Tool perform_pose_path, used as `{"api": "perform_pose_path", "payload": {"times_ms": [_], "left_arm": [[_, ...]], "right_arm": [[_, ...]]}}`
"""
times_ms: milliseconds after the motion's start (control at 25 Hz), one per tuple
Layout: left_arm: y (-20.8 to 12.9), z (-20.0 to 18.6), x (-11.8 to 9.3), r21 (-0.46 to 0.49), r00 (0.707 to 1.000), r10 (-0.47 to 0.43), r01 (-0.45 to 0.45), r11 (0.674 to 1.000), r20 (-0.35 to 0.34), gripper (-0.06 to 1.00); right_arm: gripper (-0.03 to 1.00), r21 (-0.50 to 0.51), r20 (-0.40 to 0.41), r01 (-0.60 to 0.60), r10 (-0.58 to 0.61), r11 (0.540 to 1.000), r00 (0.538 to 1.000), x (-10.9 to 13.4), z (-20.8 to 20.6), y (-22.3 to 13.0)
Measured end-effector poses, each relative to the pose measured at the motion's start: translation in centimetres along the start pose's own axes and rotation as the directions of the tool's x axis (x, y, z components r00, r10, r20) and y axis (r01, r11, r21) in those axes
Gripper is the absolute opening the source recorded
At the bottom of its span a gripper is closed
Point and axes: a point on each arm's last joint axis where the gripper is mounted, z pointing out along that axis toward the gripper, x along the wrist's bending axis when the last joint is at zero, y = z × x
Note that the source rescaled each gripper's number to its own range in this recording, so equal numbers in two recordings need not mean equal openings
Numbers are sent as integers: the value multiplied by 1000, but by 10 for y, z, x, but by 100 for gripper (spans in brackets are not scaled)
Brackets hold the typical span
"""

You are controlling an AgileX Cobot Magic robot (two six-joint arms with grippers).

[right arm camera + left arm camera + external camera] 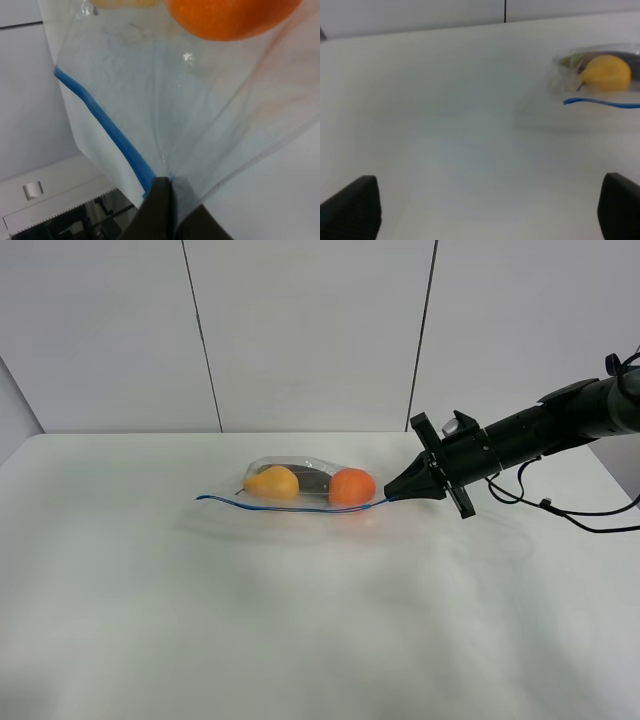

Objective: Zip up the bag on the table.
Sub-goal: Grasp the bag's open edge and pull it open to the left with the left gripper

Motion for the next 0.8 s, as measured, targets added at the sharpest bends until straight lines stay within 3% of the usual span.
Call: {"api": "perform_pose_path", "payload": {"times_ms": [120, 280, 360, 480, 600, 800], "left_arm": [[23, 34, 8, 15, 978, 211, -211, 977, 8, 100], [39, 79, 11, -45, 909, 418, -417, 908, 7, 100], [42, 101, 9, -68, 890, 455, -452, 889, 35, 100], [44, 128, -5, -117, 885, 444, -430, 895, 138, 100], [48, 148, -32, -174, 854, 468, -437, 883, 228, 100], [51, 172, -90, -256, 776, 539, -476, 841, 327, 100]], "right_arm": [[0, 0, 0, 0, 0, 1000, 1000, 0, 0, 0], [0, 0, 0, 0, 0, 1000, 1000, 0, 0, 0], [0, 0, 0, 0, 0, 1000, 1000, 0, 0, 0], [0, 0, 0, 0, 0, 1000, 1000, 0, 0, 0], [0, 0, 0, 0, 0, 1000, 1000, 0, 0, 0], [0, 0, 0, 0, 0, 1000, 1000, 0, 0, 0]]}}
